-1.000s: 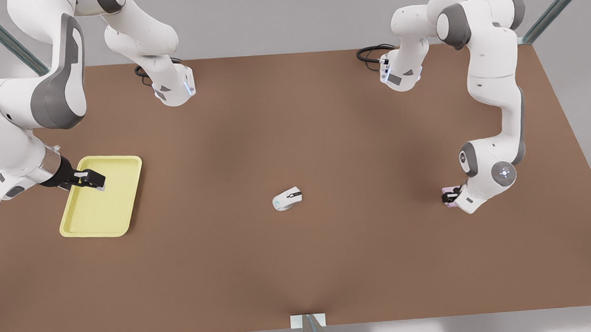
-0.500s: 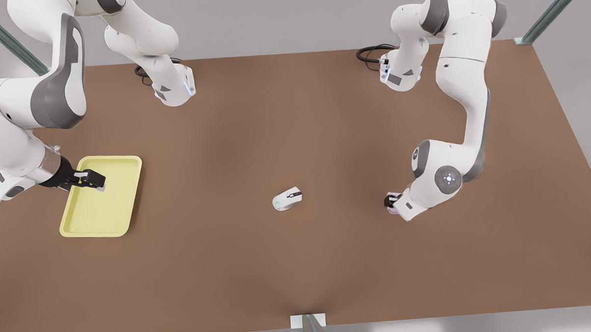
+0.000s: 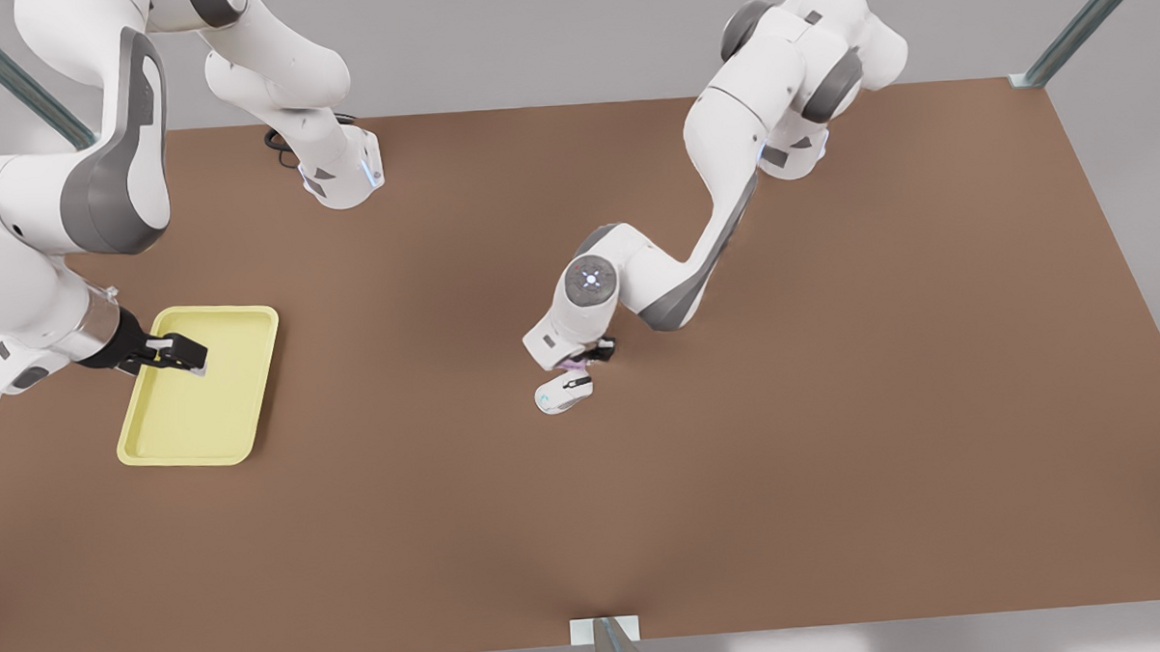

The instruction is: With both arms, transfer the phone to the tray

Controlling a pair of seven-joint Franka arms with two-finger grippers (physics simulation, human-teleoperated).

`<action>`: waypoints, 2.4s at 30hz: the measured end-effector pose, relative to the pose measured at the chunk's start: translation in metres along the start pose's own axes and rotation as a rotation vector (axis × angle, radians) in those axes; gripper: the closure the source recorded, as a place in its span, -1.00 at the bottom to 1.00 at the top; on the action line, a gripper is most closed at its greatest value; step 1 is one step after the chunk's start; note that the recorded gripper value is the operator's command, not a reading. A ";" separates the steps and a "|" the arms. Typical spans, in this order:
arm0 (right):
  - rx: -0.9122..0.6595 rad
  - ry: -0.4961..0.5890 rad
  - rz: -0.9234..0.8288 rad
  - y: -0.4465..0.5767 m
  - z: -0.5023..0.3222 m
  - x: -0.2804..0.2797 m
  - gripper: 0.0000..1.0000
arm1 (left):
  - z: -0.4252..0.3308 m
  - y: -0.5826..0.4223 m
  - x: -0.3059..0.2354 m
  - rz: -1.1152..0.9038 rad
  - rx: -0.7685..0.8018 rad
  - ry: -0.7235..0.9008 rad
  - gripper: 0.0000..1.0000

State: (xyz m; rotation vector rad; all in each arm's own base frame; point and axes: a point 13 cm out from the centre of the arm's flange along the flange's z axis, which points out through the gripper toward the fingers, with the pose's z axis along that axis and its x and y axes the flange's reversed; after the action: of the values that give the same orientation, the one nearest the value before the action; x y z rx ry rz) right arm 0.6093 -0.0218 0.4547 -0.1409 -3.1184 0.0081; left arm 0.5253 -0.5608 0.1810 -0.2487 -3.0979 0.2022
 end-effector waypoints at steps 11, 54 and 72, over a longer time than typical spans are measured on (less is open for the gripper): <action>0.000 0.005 0.002 -0.001 0.003 -0.001 -1.00 | 0.088 -0.139 0.076 -0.075 0.006 -0.074 -0.59; 0.086 0.233 0.215 0.306 0.232 0.133 -1.00 | -0.292 0.475 0.029 -0.236 -0.096 0.049 -1.00; 0.084 0.130 -0.262 0.313 0.322 0.170 -1.00 | -0.302 0.473 0.028 -0.118 -0.096 0.028 -1.00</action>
State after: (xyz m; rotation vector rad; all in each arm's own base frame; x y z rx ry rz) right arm 0.4617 0.3043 0.1345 0.2571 -2.9743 0.1208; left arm 0.5836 -0.0549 0.4183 -0.0699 -3.0861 0.0460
